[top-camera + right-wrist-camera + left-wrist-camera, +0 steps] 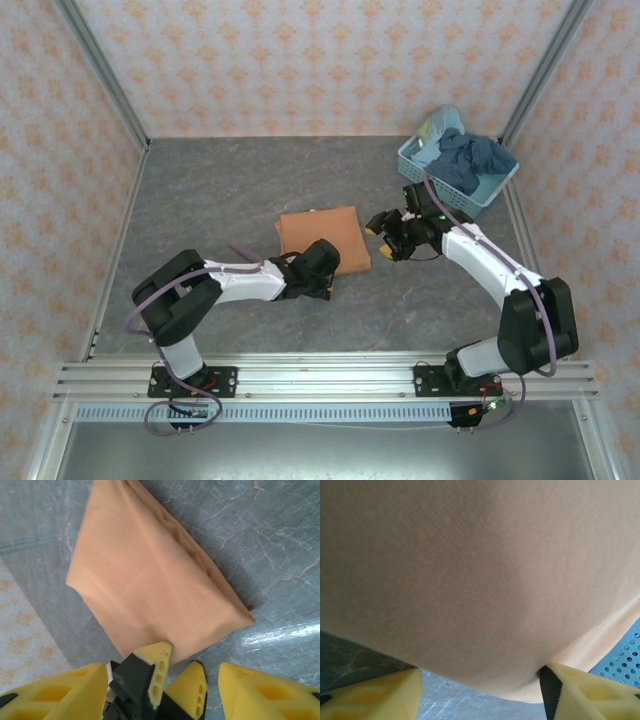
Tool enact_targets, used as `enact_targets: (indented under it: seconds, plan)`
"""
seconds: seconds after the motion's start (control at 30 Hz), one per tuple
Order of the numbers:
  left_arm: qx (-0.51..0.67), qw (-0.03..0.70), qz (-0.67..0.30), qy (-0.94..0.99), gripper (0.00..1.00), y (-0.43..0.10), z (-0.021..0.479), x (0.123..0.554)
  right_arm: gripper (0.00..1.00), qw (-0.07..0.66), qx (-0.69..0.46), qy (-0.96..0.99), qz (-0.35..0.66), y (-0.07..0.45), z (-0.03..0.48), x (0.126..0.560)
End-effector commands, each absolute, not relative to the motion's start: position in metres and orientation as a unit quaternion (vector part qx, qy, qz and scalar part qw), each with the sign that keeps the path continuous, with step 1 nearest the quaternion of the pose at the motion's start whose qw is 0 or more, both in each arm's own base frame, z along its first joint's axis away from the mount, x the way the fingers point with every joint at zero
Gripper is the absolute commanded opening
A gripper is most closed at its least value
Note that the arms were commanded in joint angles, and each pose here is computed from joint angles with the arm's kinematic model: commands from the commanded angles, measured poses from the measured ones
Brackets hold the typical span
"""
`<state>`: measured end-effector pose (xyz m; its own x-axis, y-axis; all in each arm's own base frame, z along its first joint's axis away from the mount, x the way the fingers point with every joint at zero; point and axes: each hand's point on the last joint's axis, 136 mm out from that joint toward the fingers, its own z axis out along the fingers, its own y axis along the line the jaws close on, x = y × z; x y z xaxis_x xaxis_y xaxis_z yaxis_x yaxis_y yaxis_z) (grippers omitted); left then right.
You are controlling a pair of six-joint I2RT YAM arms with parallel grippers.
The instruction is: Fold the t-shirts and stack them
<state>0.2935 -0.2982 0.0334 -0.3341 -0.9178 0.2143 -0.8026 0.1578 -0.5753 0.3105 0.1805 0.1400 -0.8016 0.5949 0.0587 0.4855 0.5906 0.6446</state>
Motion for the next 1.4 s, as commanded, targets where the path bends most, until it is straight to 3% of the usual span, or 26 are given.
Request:
enact_targets:
  seconds: [0.0, 0.13, 0.17, 0.23, 0.4, 0.9, 1.2, 1.37]
  plan:
    - [-0.654, 0.115, -0.327, 0.672, 0.56, -0.292, 0.035, 0.316, 0.6, 0.08, 0.301, 0.889, 0.335, 0.178, 0.147, 0.303]
    - [-0.674, 0.135, -0.344, 0.64, 0.14, -0.283, 0.024, 0.333, 0.59, 0.074, 0.304, 0.882, 0.353, 0.182, 0.152, 0.3]
    - [-0.68, 0.147, -0.34, 0.633, 0.07, -0.274, 0.024, 0.337, 0.59, 0.076, 0.304, 0.88, 0.356, 0.182, 0.156, 0.3]
    - [-0.677, 0.167, -0.334, 0.635, 0.01, -0.253, 0.026, 0.347, 0.58, 0.081, 0.303, 0.88, 0.356, 0.181, 0.161, 0.299]
    - [-0.619, 0.145, -0.326, 0.7, 0.0, -0.199, 0.03, 0.38, 0.53, 0.071, 0.301, 0.879, 0.363, 0.182, 0.171, 0.291]
    - [-0.512, 0.136, -0.218, 0.82, 0.0, 0.049, 0.032, 0.479, 0.54, 0.106, 0.257, 0.866, 0.416, 0.195, 0.223, 0.305]
    - [-0.482, 0.145, -0.198, 0.841, 0.0, 0.118, 0.031, 0.527, 0.55, 0.107, 0.258, 0.869, 0.408, 0.198, 0.221, 0.317]
    - [-0.474, 0.16, -0.176, 0.848, 0.01, 0.132, 0.031, 0.539, 0.56, 0.154, 0.234, 0.852, 0.443, 0.203, 0.25, 0.33]
